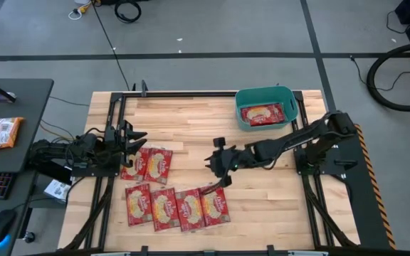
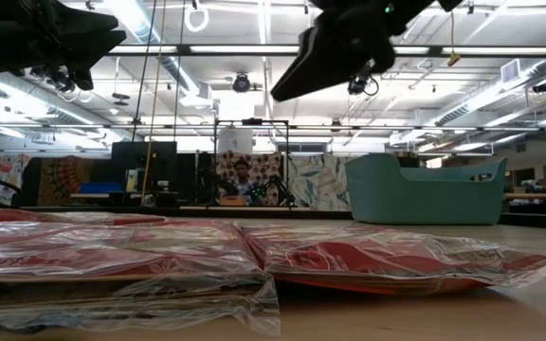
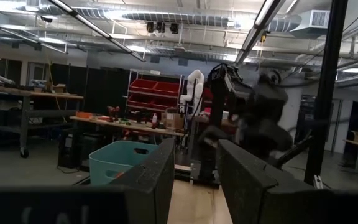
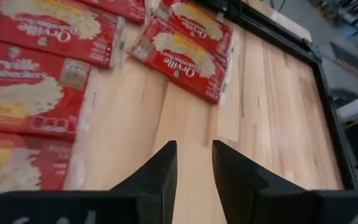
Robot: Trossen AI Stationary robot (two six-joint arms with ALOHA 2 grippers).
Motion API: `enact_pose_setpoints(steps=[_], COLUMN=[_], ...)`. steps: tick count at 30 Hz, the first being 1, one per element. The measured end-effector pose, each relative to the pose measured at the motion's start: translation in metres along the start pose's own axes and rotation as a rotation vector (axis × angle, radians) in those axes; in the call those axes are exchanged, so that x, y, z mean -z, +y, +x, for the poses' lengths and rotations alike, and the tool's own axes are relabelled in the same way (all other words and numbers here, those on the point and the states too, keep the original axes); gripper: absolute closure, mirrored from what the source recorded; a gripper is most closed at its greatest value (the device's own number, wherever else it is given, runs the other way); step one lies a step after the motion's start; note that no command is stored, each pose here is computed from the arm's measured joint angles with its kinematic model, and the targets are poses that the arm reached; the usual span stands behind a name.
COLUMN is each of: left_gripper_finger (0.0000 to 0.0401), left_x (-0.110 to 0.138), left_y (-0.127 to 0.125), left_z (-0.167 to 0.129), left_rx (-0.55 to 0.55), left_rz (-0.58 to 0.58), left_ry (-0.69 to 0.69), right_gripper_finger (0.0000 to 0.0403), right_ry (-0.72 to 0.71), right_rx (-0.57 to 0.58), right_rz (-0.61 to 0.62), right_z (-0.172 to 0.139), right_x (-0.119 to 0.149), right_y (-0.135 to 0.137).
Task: Sort popcorn bags into baskets
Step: Put the red popcorn bag into the green bin
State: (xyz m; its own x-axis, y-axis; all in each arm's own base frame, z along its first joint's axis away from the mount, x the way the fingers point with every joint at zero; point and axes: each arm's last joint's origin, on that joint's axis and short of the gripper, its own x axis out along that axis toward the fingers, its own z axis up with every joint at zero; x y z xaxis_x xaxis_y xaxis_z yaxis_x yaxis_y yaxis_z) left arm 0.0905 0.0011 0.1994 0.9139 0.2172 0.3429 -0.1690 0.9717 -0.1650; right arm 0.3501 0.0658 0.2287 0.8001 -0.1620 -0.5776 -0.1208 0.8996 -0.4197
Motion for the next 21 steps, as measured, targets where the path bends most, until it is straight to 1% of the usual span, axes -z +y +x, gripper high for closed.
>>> enact_pose_setpoints(steps=[4,8,13,16,21], left_gripper_finger=[0.0275,0.0275,0.0275,0.0275,0.0275], left_x=[0.0,-0.001,-0.001,-0.001,0.0], left_y=[0.0,0.0,0.0,0.0,0.0], left_z=[0.0,0.0,0.0,0.0,0.0], left_rx=[0.0,0.0,0.0,0.0,0.0], left_rz=[0.0,-0.002,0.006,0.001,0.001], left_ry=[-0.002,-0.01,-0.012,-0.007,0.0], right_gripper_finger=[0.0296,0.0296,0.0296,0.0296,0.0296], right_ry=[-0.03,-0.061,-0.05,-0.024,0.012], right_rx=[0.026,0.018,-0.043,-0.094,-0.183], right_rz=[-0.072,-0.105,-0.106,-0.133,-0.213], right_z=[0.02,0.037,0.06,0.072,0.075], right_x=[0.001,0.004,0.003,-0.003,-0.012], right_y=[0.01,0.015,0.017,0.019,0.028])
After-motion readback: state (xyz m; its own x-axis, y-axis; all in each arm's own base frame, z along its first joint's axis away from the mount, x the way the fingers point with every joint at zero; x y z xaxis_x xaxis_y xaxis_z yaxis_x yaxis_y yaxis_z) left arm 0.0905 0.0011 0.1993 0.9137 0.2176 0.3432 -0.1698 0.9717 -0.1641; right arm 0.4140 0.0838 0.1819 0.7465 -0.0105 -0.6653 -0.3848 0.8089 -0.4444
